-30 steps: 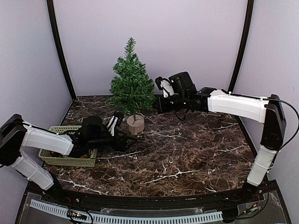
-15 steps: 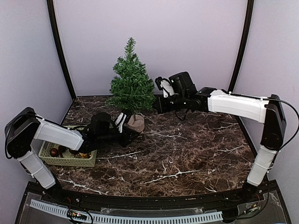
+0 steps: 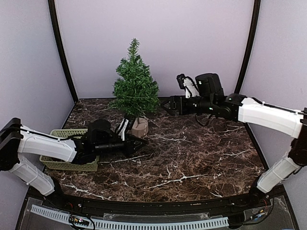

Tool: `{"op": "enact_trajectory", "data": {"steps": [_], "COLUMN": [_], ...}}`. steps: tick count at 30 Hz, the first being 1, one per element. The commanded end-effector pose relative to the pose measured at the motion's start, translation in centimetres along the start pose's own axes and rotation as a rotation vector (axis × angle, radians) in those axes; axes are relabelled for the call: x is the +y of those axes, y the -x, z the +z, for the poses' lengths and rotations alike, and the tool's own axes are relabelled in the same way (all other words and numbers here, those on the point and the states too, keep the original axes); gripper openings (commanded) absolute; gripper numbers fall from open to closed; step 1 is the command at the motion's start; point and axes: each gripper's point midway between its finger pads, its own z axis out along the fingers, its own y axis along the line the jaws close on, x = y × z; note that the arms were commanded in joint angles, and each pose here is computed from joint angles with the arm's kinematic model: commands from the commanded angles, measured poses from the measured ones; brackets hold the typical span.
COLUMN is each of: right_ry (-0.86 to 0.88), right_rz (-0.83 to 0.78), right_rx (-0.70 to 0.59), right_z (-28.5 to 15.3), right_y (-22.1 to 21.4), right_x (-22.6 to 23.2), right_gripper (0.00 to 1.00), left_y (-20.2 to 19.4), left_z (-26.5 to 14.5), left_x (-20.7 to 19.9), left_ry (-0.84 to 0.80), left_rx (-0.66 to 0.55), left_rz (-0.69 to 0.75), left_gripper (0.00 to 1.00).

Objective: Decorate the small christmas tree

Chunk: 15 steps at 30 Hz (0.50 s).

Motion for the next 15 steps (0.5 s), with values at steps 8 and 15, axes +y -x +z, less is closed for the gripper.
{"op": "enact_trajectory", "data": {"steps": [8, 15], "right_ry": [0.358, 0.414], "right_rz": [0.089, 0.134], "right_rx": [-0.165, -0.123], "right_z": [-6.2, -3.6], "right_y": [-3.5, -7.5], "right_x": [6.3, 9.5], "right_gripper": [0.86, 0.76], "left_y": [0.6, 0.2], "left_z": [0.5, 1.2], "left_x": [-5.6, -7.4], "left_ry": [-0.037, -0.044], "left_rx": [-0.017, -0.016], "left_rz": [-0.161, -0.16], "left_gripper": [0.0, 0.0]}}
